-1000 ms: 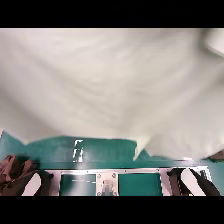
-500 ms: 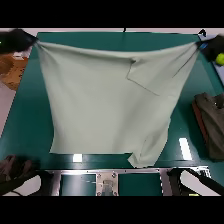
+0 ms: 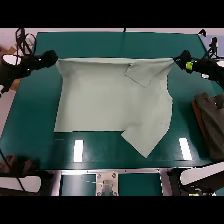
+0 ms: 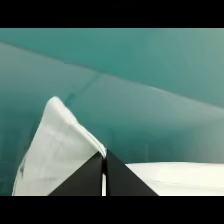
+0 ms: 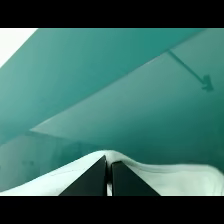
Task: Fold the shirts.
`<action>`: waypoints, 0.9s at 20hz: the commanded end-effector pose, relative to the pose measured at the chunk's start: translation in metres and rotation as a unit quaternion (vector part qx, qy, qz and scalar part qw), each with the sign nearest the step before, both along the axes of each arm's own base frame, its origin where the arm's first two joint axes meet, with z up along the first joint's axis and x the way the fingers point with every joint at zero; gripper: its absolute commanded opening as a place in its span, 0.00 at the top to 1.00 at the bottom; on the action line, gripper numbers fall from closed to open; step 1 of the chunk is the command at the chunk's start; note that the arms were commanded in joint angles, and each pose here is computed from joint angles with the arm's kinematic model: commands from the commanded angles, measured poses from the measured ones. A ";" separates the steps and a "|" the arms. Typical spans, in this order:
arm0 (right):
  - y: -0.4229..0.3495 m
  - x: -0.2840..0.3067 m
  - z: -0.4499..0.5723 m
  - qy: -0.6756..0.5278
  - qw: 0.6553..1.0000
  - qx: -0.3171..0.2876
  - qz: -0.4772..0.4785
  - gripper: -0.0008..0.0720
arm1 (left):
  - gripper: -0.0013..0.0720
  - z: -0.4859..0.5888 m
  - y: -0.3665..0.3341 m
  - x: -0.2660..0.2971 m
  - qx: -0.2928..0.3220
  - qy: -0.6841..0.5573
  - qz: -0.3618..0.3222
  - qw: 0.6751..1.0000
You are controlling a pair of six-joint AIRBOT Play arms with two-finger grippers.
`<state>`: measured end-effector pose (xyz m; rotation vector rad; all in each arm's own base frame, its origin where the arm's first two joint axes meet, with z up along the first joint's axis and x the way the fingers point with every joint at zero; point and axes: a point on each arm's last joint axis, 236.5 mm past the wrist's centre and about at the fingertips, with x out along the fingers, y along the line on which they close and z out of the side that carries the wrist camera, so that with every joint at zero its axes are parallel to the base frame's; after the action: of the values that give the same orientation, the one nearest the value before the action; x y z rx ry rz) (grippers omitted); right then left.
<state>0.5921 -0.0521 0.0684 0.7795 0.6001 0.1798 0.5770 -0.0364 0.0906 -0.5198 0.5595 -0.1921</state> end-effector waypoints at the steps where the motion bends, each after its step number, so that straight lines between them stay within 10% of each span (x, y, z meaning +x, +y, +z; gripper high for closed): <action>1: -0.007 0.026 0.007 -0.022 1.000 -0.005 0.001 0.96 | 0.95 -0.002 0.013 0.011 0.027 -0.023 0.021 0.999; 18: -0.007 -0.103 -0.118 0.271 0.935 -0.150 0.170 0.97 | 0.95 -0.142 -0.016 -0.101 0.050 0.288 -0.108 0.950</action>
<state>0.5115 -0.0577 -0.0386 0.4496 1.1587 0.1869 0.5000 -0.0535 -0.0329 -0.4140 1.0848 -0.2354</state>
